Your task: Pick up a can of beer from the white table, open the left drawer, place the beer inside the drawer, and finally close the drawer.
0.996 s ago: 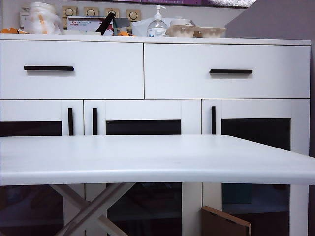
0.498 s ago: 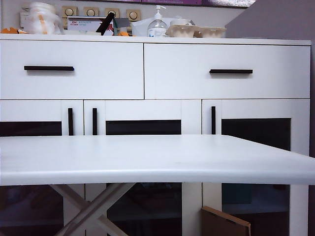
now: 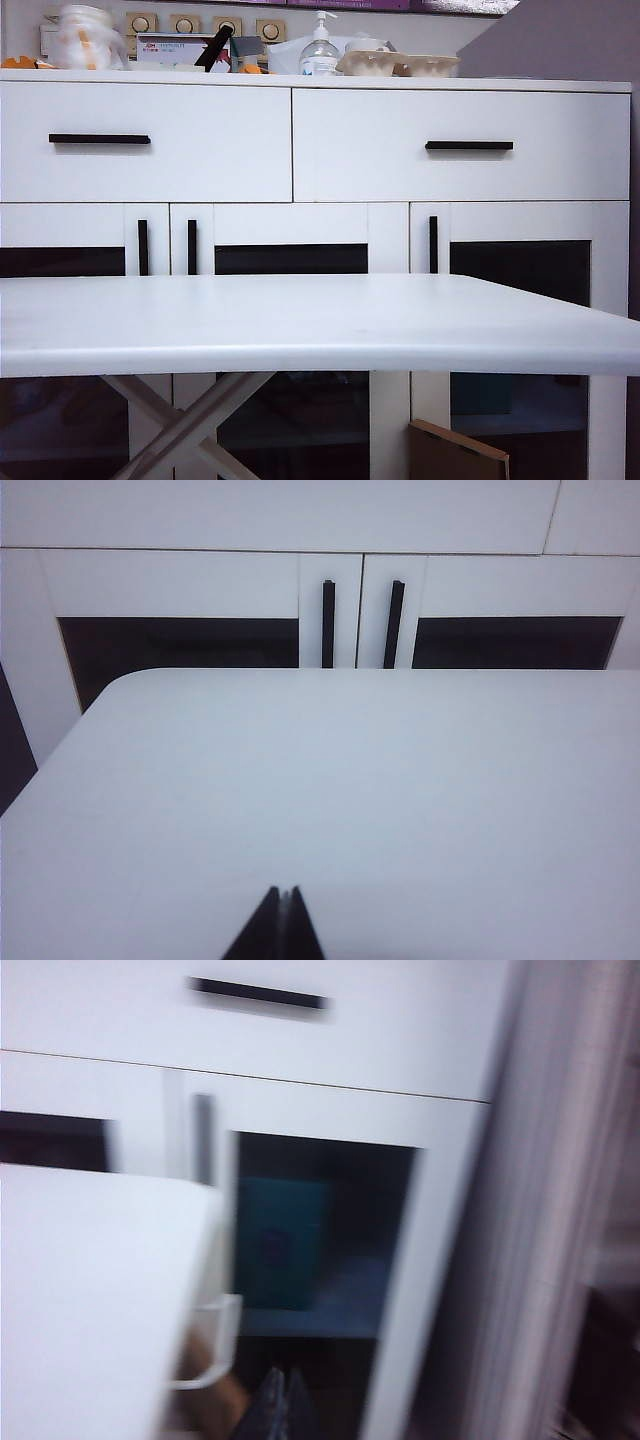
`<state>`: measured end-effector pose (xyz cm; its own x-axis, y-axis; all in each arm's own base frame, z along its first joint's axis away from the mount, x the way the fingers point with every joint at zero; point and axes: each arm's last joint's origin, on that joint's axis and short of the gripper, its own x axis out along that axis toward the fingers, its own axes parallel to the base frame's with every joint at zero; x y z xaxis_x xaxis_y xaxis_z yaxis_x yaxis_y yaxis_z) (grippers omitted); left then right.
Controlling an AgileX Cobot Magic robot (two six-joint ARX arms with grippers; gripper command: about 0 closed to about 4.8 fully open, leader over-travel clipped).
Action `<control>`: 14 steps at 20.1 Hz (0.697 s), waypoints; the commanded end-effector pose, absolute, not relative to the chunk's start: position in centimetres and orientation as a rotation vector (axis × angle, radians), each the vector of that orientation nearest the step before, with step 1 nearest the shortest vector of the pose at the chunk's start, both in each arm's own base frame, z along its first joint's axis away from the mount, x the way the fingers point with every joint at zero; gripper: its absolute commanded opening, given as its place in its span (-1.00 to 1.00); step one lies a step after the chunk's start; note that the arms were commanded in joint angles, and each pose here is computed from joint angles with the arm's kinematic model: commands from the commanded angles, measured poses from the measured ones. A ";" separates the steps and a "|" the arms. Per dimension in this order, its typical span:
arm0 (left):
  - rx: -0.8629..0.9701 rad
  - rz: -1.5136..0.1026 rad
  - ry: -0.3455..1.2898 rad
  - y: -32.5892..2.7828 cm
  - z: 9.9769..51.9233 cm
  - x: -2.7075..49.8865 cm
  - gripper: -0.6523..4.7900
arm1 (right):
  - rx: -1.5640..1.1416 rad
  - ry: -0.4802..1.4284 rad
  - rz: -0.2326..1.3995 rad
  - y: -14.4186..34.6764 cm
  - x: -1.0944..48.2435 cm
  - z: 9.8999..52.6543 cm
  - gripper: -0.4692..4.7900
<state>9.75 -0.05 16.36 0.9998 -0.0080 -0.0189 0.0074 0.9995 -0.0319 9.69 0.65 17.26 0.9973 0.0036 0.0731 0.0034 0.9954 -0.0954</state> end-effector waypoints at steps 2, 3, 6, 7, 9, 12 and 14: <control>-0.035 -0.009 0.014 -0.1 16.5 9.7 -0.78 | -0.095 -0.054 0.000 0.6 9.7 17.1 -0.82; -0.034 -0.009 0.014 -0.1 16.5 9.7 -0.78 | -0.096 -0.042 -0.004 0.6 9.7 17.0 -0.82; -0.035 -0.009 0.016 -0.1 16.4 9.7 -0.78 | -0.098 -0.023 -0.021 0.5 9.7 16.8 -0.82; -0.034 -0.009 0.016 -0.1 16.4 9.7 -0.78 | -0.098 -0.027 -0.049 0.3 9.7 16.8 -0.82; -0.034 -0.009 0.016 -0.1 16.4 9.7 -0.78 | -0.098 -0.034 -0.096 -0.2 9.7 16.9 -0.82; -0.034 -0.009 0.016 -0.1 16.4 9.7 -0.78 | -0.099 -0.032 -0.137 -0.6 9.7 16.9 -0.82; -0.034 -0.009 0.016 -0.1 16.4 9.7 -0.78 | -0.099 -0.028 -0.137 -0.5 9.7 16.9 -0.82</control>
